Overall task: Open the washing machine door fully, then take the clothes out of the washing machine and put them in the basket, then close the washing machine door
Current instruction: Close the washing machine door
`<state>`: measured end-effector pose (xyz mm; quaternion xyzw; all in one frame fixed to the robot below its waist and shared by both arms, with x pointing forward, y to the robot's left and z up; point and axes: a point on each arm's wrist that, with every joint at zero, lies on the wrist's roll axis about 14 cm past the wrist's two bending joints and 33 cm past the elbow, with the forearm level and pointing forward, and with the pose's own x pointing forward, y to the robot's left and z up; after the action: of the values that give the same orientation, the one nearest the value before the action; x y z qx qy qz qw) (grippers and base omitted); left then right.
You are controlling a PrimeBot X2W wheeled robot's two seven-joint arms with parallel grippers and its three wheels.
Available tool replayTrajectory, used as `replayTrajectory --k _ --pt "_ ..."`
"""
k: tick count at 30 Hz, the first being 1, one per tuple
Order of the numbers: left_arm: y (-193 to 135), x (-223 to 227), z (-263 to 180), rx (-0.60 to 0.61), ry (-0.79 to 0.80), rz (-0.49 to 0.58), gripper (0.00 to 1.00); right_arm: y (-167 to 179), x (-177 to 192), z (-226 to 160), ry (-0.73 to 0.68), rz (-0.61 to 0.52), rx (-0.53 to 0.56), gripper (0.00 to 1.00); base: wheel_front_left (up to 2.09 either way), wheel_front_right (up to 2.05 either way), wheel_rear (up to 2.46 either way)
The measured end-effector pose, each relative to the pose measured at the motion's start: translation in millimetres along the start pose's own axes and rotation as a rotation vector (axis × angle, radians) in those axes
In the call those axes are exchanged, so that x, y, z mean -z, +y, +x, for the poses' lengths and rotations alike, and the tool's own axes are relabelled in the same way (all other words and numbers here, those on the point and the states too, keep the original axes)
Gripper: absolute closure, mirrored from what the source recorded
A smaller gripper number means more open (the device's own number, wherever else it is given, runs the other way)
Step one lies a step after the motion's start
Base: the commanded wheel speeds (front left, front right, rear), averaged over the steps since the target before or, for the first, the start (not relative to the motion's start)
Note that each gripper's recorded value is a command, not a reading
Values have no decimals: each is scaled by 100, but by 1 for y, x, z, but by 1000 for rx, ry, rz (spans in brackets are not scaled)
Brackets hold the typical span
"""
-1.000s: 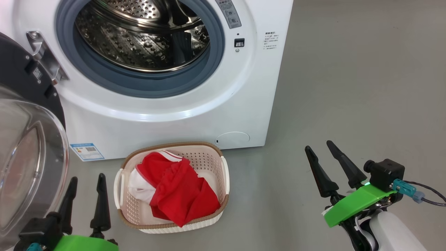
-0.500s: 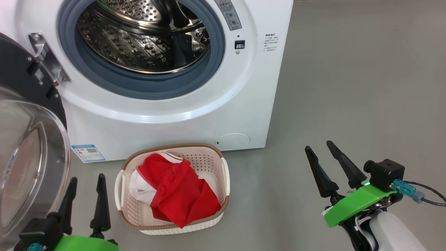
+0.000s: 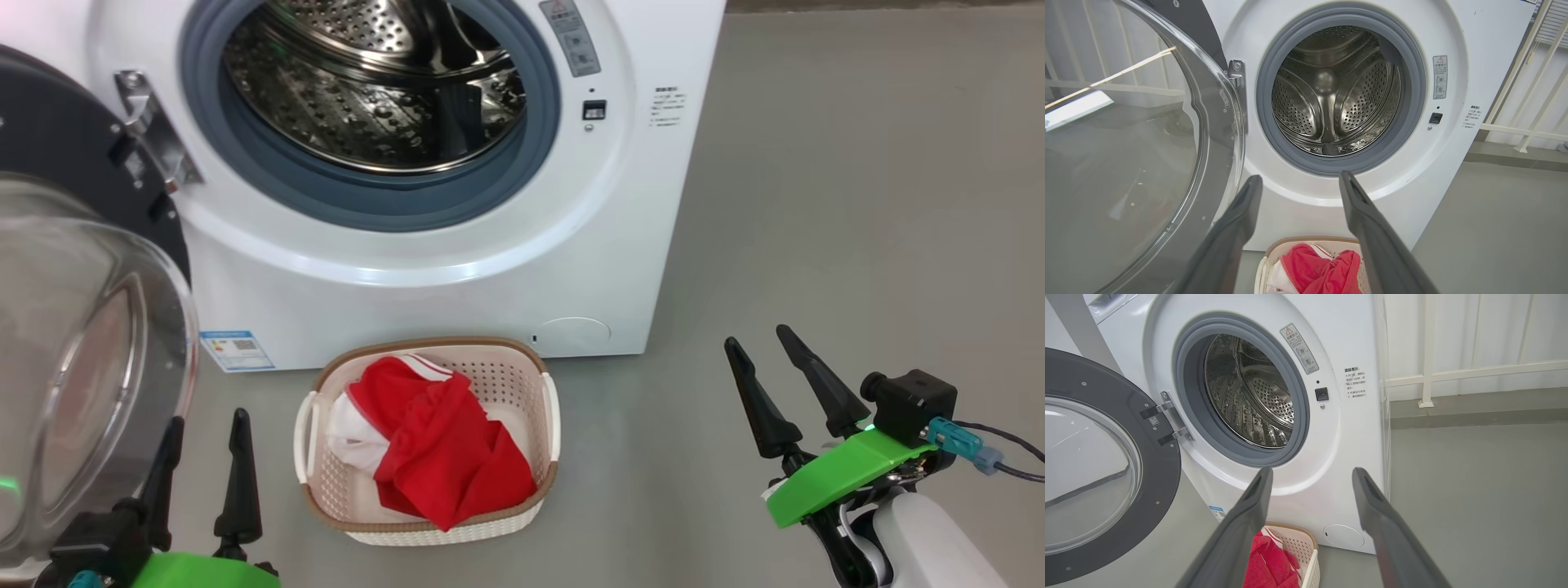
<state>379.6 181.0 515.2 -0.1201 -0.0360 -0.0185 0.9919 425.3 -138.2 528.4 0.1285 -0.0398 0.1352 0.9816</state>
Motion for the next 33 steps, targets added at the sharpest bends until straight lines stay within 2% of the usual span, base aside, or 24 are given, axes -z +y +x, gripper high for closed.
replayTrajectory --k 8,19,33 --pt "16 -7 -12 -52 -16 12 0 21 3 11 3 -5 -59 0 0 0 0" --pt "54 -20 -39 -193 -43 83 0 57 15 22 30 13 -157 0 0 0 0" --pt "93 -32 -81 -360 -70 107 0 110 26 40 55 32 -298 0 0 0 0"
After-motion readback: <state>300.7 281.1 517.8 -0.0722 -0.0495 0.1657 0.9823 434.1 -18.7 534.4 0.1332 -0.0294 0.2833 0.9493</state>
